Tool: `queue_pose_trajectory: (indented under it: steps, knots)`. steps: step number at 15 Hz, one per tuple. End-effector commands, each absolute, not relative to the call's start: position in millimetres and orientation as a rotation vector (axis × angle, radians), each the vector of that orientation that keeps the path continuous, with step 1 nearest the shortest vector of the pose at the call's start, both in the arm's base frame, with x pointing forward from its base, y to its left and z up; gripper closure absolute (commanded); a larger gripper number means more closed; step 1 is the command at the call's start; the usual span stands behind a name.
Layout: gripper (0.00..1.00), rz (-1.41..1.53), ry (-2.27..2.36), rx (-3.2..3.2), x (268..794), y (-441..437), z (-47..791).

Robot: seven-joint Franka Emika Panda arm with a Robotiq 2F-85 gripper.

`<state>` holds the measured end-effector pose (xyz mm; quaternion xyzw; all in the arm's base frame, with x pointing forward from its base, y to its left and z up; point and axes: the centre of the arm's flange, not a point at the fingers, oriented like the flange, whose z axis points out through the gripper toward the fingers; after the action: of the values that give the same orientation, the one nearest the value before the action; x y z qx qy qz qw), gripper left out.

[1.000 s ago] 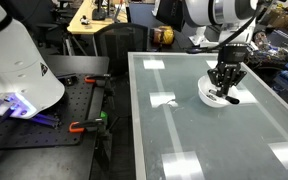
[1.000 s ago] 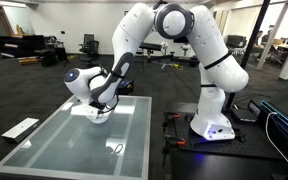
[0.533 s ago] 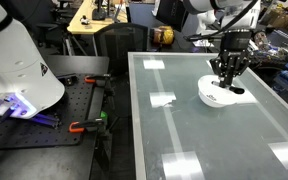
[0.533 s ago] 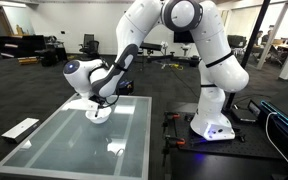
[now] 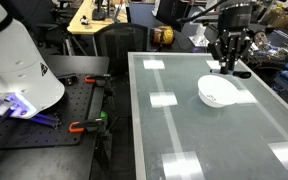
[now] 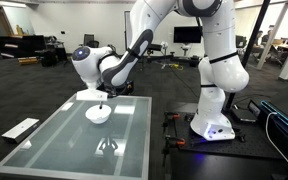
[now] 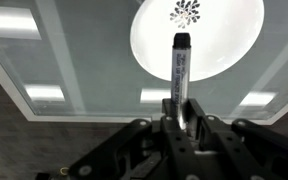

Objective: Take the marker from the bowl and put it on the table

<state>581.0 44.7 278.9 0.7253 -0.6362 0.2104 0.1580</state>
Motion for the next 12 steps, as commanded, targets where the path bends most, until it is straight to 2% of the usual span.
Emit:
queue_pose_trajectory:
  steps: [1,11,12]
  knots:
    - [0.95,0.606,-1.652,2.23,542.4,34.7,305.5]
    - [0.95,0.518,-1.251,2.57,494.9,2.1,306.3]
    - [0.81,0.524,-1.318,2.489,514.5,12.7,298.7]
